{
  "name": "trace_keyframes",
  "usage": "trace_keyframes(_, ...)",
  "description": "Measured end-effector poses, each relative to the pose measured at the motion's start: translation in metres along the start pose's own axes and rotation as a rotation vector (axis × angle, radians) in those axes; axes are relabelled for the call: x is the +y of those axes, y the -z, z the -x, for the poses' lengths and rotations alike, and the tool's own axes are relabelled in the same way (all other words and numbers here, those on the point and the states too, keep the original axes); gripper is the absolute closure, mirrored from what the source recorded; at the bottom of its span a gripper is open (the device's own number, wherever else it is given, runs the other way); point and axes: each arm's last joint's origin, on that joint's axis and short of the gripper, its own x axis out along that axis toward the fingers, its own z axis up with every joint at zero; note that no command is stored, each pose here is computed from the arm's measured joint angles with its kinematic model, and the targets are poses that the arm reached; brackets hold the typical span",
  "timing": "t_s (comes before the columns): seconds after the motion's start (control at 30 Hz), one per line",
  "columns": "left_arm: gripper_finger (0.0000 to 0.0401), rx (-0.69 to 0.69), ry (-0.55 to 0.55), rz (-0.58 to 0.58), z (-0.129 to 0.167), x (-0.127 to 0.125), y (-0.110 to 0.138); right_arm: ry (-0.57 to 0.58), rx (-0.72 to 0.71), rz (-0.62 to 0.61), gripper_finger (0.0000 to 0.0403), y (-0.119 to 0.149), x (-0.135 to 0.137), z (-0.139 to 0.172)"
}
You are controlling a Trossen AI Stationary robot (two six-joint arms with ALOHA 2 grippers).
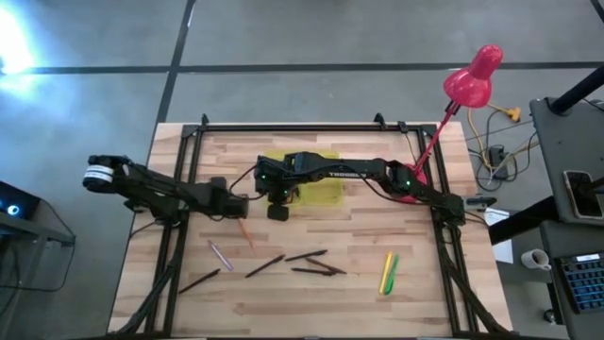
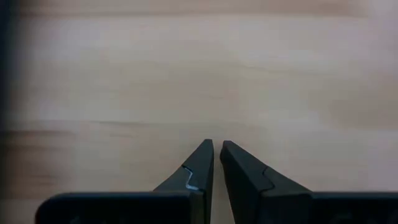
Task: Pick & place school supplies into a supply box
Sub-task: Put the orange pencil into the supply box
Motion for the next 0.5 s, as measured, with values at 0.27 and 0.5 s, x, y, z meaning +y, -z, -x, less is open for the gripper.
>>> trace_keyframes(0.27,0.0379,0.279,0.296,-0.116,0.041,-0.023,0.001,0.000,0.053,-0.001,0.0394,0.005,0.000,0.000)
trace_keyframes(0.5,0.0379,0.197,0.333,-0.082,0.054,-0.011,-0.007,-0.062,0.096,0.028,0.0394,0.009,0.002,0.000)
